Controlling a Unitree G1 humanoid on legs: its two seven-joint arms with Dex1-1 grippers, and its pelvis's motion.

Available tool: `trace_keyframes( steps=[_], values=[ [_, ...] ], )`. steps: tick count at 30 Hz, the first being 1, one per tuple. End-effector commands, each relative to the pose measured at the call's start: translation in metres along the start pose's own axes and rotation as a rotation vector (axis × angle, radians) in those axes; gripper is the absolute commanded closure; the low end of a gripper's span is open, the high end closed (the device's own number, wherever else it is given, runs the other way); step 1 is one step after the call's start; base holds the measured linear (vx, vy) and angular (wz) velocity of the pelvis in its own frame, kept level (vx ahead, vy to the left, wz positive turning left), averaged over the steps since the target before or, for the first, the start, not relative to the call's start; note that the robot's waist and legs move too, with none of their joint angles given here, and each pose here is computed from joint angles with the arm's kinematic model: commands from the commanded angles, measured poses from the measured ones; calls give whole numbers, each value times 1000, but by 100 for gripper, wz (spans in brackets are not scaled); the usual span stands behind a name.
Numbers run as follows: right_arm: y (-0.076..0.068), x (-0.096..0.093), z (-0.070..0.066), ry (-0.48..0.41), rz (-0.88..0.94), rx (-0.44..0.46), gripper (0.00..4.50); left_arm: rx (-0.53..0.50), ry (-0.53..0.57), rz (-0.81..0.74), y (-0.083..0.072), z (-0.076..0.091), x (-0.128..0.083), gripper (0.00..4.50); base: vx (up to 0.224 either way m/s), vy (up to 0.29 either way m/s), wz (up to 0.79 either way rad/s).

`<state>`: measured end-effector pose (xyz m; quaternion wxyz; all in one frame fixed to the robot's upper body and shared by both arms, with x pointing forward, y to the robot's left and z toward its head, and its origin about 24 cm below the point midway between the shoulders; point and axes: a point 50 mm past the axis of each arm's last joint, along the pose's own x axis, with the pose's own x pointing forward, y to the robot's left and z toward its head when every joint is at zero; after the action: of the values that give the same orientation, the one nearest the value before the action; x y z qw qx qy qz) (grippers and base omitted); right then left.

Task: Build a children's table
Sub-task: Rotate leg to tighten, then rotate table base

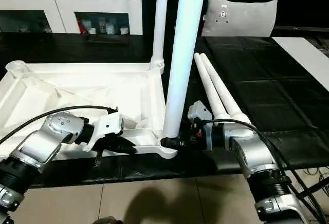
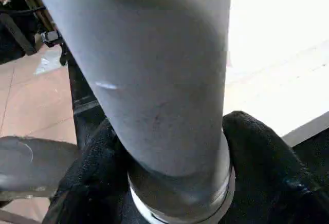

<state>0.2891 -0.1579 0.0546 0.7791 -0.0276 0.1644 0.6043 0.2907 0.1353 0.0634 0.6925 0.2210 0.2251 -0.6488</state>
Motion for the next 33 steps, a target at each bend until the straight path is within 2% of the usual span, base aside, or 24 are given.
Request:
trace_keyframes(
  steps=[1,2,3,4,8,13,16,17,18,22,24,25,27,32,33],
  values=[
    [9,11,-1,-21,49,25,201,-10,-40,3,-3,8,8,450,0,0,0],
    [9,15,-2,-19,26,45,201,-24,-53,34,-2,9,10,450,0,0,0],
    [4,25,-4,-1,-71,81,202,-73,-82,134,4,14,14,450,0,0,0],
    [4,25,-4,-1,-71,81,202,-73,-82,134,4,14,14,450,0,0,0],
    [-11,48,-4,7,-350,140,202,-202,-149,337,14,27,27,450,0,0,0],
    [-22,61,-1,11,-548,214,202,-294,-183,487,19,40,43,450,0,0,0],
    [-24,62,1,11,-573,178,202,-296,-180,509,19,42,46,450,0,0,0],
    [-24,61,1,-12,-566,187,183,-283,-173,504,18,42,46,450,0,0,0],
    [-23,60,2,-27,-550,190,183,-277,-167,502,18,41,45,450,0,0,0],
    [-22,58,4,-49,-532,186,151,-269,-147,516,19,39,42,450,0,0,0],
    [-21,56,4,-51,-523,171,119,-255,-138,524,19,38,40,450,0,0,0],
    [-21,55,4,-51,-523,165,119,-247,-135,526,20,38,40,450,0,0,0],
    [-21,50,5,-53,-501,139,93,-224,-129,518,20,36,37,450,0,0,0],
    [-20,36,4,-42,-434,82,62,-165,-96,498,23,30,29,450,0,0,0],
    [-20,31,5,-41,-415,72,37,-167,-81,506,25,27,26,450,0,0,0]
  ],
)
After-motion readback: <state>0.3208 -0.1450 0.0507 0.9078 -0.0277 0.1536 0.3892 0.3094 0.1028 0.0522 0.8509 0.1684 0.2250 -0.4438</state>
